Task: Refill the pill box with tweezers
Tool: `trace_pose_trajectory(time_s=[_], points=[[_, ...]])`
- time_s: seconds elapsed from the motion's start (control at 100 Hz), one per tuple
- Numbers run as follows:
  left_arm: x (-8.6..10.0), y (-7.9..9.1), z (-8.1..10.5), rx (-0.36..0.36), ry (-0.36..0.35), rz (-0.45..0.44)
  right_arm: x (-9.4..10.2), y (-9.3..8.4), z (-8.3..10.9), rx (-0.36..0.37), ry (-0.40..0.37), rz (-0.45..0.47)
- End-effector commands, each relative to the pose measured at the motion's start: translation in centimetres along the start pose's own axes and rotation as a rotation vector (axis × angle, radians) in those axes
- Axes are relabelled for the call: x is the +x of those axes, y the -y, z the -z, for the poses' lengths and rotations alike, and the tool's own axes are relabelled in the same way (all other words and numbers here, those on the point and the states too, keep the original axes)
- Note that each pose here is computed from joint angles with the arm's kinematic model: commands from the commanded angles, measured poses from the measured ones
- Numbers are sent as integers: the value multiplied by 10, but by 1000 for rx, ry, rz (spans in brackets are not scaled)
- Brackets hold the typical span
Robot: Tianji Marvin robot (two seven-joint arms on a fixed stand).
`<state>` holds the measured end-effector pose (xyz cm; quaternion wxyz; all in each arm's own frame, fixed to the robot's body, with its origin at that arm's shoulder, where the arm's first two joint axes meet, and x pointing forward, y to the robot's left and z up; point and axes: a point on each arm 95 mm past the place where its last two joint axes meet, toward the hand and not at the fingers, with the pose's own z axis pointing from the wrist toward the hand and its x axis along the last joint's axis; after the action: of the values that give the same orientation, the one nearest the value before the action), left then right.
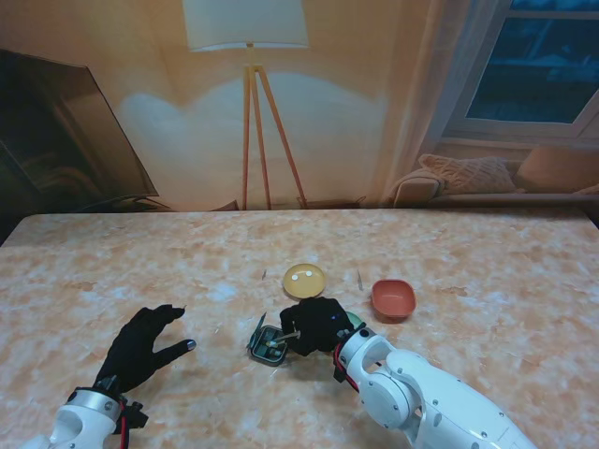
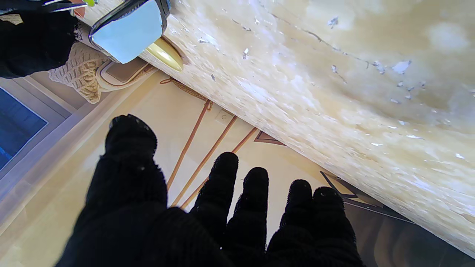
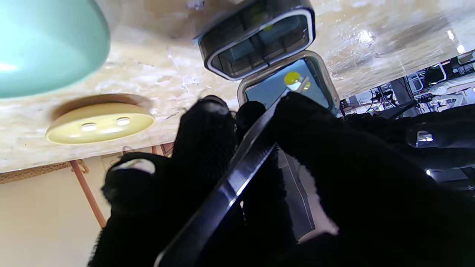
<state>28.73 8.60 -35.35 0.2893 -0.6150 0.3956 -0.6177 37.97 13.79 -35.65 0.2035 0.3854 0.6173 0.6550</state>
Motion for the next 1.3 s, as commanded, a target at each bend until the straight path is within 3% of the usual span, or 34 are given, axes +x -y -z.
trace_pose_trajectory(time_s=[0.0, 0.76, 1.06, 1.29], points=[[1, -3, 3, -13, 4, 8, 3, 9, 0, 26, 6, -17], [0, -5, 3, -11, 12, 21, 0, 11, 0, 71, 26, -56], [0, -5, 2, -14, 11, 17, -6, -2, 3, 52, 39, -39], [2, -1, 1, -10, 3, 9, -21, -16, 3, 10, 96, -8]])
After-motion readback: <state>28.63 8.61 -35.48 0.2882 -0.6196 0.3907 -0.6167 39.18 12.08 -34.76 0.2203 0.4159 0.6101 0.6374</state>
